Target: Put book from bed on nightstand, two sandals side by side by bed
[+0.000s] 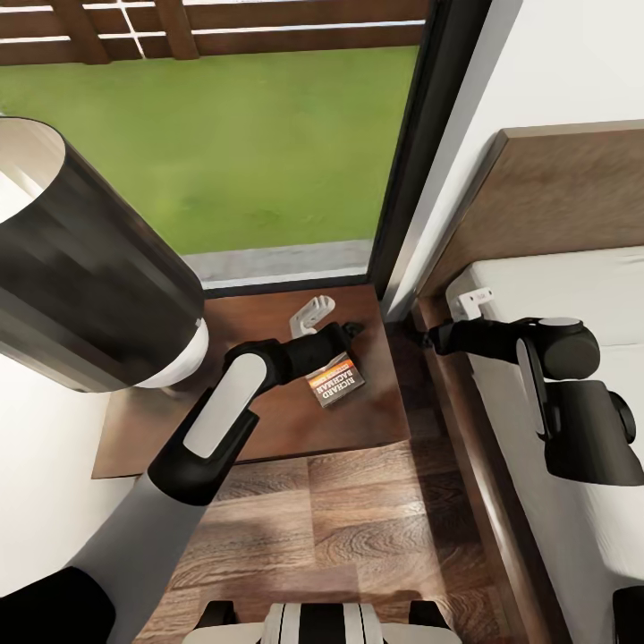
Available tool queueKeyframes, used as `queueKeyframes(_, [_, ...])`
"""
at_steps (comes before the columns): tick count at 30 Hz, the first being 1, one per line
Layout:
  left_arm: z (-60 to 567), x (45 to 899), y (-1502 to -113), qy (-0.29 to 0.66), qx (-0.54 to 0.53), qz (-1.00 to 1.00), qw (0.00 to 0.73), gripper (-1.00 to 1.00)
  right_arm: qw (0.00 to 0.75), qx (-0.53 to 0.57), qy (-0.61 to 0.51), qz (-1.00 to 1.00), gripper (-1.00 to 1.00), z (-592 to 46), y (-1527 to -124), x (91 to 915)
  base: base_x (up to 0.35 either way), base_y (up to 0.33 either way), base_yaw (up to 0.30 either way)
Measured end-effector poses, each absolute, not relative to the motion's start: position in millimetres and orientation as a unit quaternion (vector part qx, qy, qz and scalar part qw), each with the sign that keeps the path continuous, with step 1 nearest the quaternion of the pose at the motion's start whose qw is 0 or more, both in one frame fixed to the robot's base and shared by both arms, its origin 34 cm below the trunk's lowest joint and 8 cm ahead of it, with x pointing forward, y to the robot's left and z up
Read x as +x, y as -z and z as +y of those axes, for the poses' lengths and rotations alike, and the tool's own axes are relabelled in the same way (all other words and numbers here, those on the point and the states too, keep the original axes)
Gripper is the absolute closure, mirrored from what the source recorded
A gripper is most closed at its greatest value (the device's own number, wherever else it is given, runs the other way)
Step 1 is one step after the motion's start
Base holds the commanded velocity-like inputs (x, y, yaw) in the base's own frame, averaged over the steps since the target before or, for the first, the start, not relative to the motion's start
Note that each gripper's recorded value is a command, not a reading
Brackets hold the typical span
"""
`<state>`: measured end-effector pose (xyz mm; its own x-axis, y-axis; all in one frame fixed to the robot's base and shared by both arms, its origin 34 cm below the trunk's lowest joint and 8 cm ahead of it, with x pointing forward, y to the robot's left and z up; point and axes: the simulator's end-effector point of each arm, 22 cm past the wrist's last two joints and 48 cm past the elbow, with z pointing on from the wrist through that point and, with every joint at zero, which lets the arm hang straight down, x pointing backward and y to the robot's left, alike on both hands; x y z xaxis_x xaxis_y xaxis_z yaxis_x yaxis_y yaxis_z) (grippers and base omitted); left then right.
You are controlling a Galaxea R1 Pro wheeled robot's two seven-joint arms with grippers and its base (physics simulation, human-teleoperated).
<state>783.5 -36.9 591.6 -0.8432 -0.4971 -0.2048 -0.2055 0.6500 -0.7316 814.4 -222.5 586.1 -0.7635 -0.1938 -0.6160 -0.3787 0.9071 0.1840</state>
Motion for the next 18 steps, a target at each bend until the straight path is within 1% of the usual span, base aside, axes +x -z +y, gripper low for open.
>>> queueKeyframes(18, [-35.4, 780.8, -588.7, 0.365, -0.204, 0.888, 0.192, -1.0, 0.307, -0.154, -0.148, 0.927, -1.0, -225.1, -585.9, 814.3, 0.0, 0.0, 0.0])
